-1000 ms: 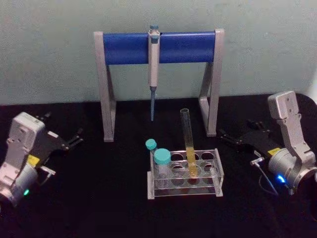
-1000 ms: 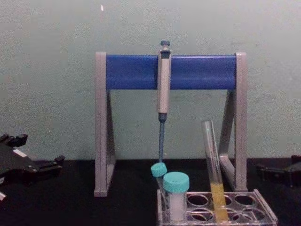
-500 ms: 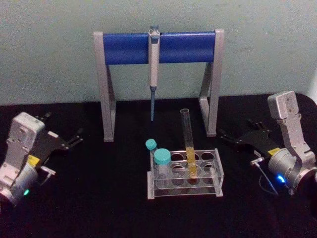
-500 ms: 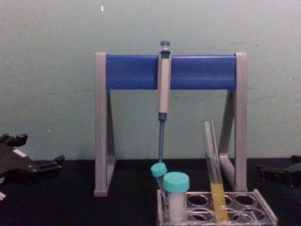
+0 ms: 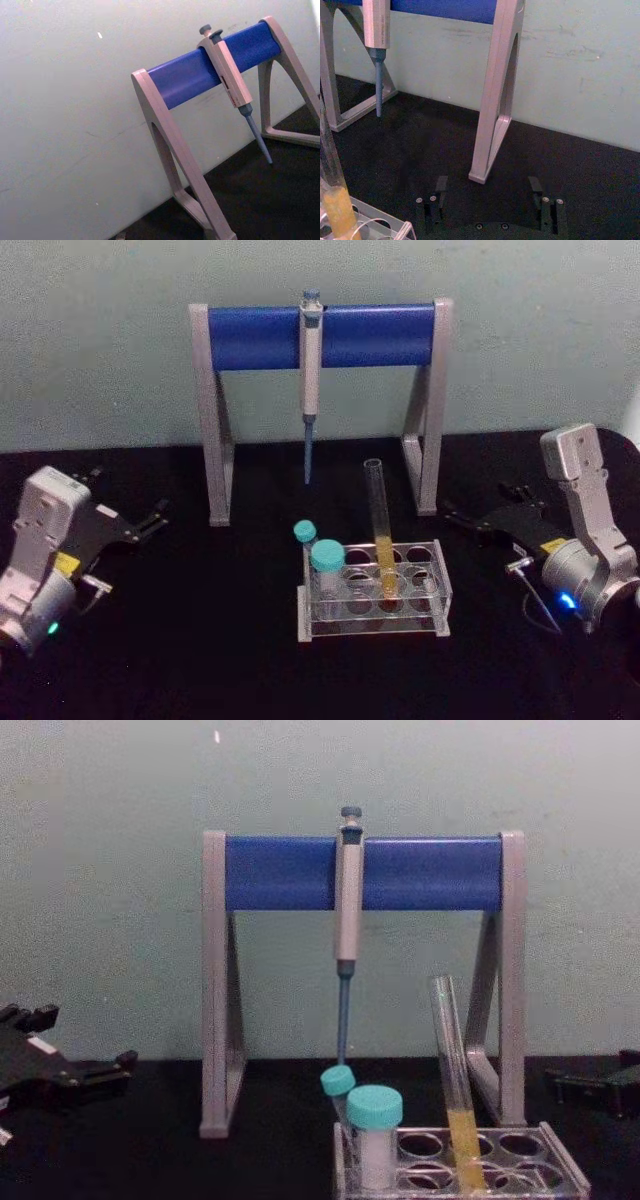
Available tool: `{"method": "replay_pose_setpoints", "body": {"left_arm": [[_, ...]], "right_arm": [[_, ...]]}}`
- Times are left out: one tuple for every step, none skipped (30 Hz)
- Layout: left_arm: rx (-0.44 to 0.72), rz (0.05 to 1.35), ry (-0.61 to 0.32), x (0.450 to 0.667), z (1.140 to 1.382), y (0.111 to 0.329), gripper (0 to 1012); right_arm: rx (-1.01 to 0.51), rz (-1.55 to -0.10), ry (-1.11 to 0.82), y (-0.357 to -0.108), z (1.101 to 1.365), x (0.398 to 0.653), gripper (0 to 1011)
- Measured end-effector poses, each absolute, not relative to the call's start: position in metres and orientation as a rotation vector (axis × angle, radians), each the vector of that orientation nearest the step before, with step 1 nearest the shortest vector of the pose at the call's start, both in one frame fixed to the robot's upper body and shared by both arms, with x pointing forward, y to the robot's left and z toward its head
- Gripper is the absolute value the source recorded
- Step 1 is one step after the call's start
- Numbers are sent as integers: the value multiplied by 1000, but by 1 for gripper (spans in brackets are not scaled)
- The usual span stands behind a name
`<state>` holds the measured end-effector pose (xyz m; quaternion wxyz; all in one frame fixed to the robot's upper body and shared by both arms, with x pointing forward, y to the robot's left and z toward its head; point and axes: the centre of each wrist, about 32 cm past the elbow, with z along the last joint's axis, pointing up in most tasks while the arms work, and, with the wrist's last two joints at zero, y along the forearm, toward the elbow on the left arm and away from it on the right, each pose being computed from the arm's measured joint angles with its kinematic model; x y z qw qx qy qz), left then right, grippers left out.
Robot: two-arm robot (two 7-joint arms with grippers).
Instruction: Pick up the test tube from the test tube rack, shake it, then place it back into the test tube rack.
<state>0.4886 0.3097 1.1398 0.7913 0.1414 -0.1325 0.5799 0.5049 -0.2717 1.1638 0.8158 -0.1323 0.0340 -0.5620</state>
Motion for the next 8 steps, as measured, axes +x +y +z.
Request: {"method": "replay_pose_setpoints", "body": {"left_arm": [[304,1248,-285,489,1140,310,1001],[304,1248,-285,489,1140,310,1001],[304,1248,-285,489,1140,310,1001],[304,1248,-285,489,1140,310,1001],[304,1248,-285,489,1140,310,1001],[304,1248,-285,489,1140,310,1001],[304,1248,-285,489,1140,310,1001],[304,1248,-285,489,1140,310,1001]], "right_arm": [[-282,-1199,72,-272,1164,505,1000],[-282,-1199,72,-272,1164,505,1000],[-282,-1199,72,-272,1164,505,1000],[-282,-1199,72,-272,1164,505,1000],[-282,-1199,72,-272,1164,505,1000],[-282,-1199,72,-272,1164,505,1000],[-282,-1199,72,-272,1164,505,1000],[-282,-1199,72,-272,1164,505,1000]]}}
